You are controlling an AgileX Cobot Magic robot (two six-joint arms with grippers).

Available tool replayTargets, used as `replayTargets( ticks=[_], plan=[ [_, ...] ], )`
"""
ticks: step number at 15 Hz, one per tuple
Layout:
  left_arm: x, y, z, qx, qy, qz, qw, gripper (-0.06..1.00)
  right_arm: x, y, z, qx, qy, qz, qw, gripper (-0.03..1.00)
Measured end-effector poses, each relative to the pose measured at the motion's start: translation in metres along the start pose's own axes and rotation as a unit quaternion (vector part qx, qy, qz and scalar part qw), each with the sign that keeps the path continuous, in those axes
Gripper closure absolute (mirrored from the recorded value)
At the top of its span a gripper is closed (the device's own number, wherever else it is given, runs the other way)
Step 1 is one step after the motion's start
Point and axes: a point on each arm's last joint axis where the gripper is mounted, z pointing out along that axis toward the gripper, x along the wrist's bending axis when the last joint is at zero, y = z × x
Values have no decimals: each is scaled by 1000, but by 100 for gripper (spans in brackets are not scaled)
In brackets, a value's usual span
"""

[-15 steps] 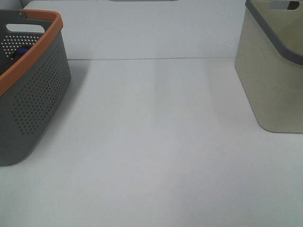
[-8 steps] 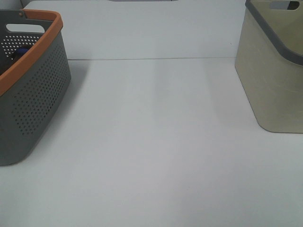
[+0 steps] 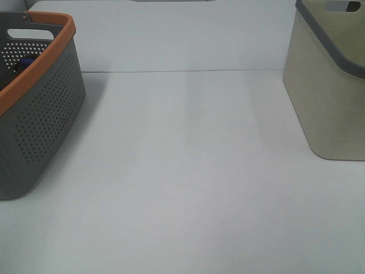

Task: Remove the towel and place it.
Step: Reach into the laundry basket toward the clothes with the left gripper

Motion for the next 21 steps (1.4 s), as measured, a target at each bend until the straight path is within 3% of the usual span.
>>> replayTargets(
  ticks=[2, 4, 7, 8, 11, 15, 18, 21],
  plan=[
    [11, 38, 10, 23, -16, 83, 996, -4, 0, 0, 0, 0, 0, 0, 1000, 1],
    [22, 71, 30, 49, -33, 181, 982, -4, 0, 0, 0, 0, 0, 0, 1000, 1],
    [35, 111, 78, 91, -79, 341, 932, -4, 0, 0, 0, 0, 0, 0, 1000, 1],
    [43, 133, 118, 117, -108, 391, 906, -4, 0, 0, 0, 0, 0, 0, 1000, 1],
    [55, 155, 160, 148, -113, 427, 885, -4, 0, 0, 0, 0, 0, 0, 1000, 1],
    [76, 172, 236, 176, -58, 511, 839, -1, 0, 0, 0, 0, 0, 0, 1000, 1],
    [74, 157, 294, 205, -87, 549, 806, -1, 0, 0, 0, 0, 0, 0, 1000, 1],
    [69, 142, 336, 212, -104, 562, 793, 1, 0, 0, 0, 0, 0, 0, 1000, 1]
  ],
)
